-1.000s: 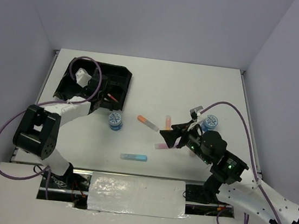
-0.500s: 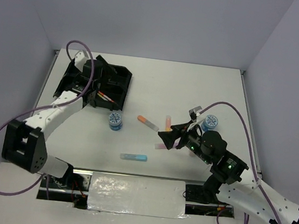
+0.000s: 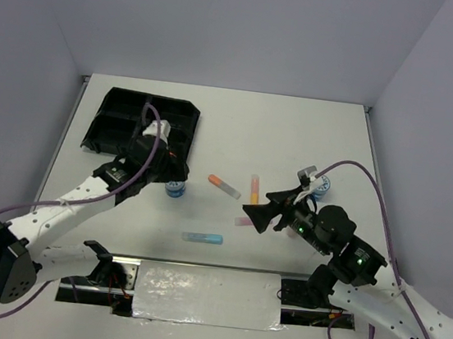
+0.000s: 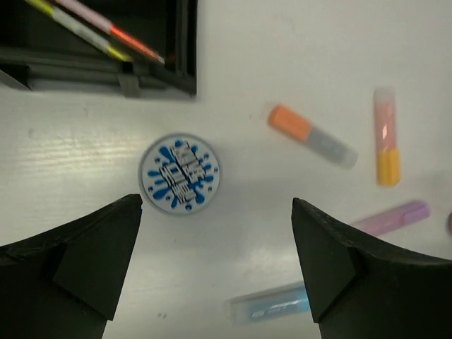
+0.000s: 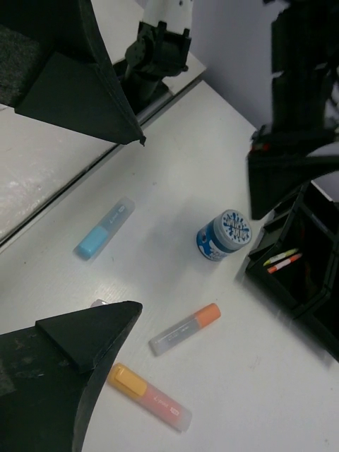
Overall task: Sort the stationery into containers
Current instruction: Pick up the stationery from the center of the board.
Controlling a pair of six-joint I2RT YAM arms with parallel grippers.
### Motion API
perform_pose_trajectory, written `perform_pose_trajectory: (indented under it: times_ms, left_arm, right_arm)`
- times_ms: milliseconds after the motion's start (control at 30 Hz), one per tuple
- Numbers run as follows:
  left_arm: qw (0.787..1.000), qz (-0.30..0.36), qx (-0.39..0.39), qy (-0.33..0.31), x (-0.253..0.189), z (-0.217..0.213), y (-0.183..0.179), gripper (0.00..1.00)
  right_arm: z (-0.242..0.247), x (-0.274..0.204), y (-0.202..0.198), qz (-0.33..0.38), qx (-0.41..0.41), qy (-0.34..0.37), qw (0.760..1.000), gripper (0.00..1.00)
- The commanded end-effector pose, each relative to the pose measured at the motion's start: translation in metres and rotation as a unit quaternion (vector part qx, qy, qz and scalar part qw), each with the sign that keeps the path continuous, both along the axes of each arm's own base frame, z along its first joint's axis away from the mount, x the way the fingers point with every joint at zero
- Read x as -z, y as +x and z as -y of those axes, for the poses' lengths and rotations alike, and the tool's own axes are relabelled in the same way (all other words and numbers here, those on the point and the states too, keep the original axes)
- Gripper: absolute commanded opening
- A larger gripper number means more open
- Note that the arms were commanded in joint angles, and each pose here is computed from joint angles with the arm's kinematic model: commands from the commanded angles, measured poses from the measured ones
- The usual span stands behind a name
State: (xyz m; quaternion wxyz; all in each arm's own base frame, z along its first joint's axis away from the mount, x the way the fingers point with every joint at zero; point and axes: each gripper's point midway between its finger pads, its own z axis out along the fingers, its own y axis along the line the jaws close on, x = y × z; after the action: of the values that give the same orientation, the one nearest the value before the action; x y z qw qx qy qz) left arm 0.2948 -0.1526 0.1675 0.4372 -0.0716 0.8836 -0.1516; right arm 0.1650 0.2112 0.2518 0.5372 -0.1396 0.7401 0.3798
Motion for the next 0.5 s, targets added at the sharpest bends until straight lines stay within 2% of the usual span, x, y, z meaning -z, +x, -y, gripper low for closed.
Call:
perform_pose_trajectory:
  times_ms: [0,233,467]
  left_arm:
    - [0.997,-0.037,0.05,0.039,0.027,0.009,-0.016,0.99]
    - [0.993,-0.087,0.046,0.072,0.062,0.011,-0.012,0.99]
    - [0.991,-0.087,0.031,0.099,0.068,0.007,-0.001,0.99]
  right_arm:
    - [-0.001,0.005,-0.011,-0.011,-0.022,0.009,1.0,1.0]
    - [0.0,0.014,-0.022,-0.023,-0.042,0.006,0.999,1.0]
    - [0.0,0.02,-0.022,-0.02,-0.044,0.002,0.999,1.0]
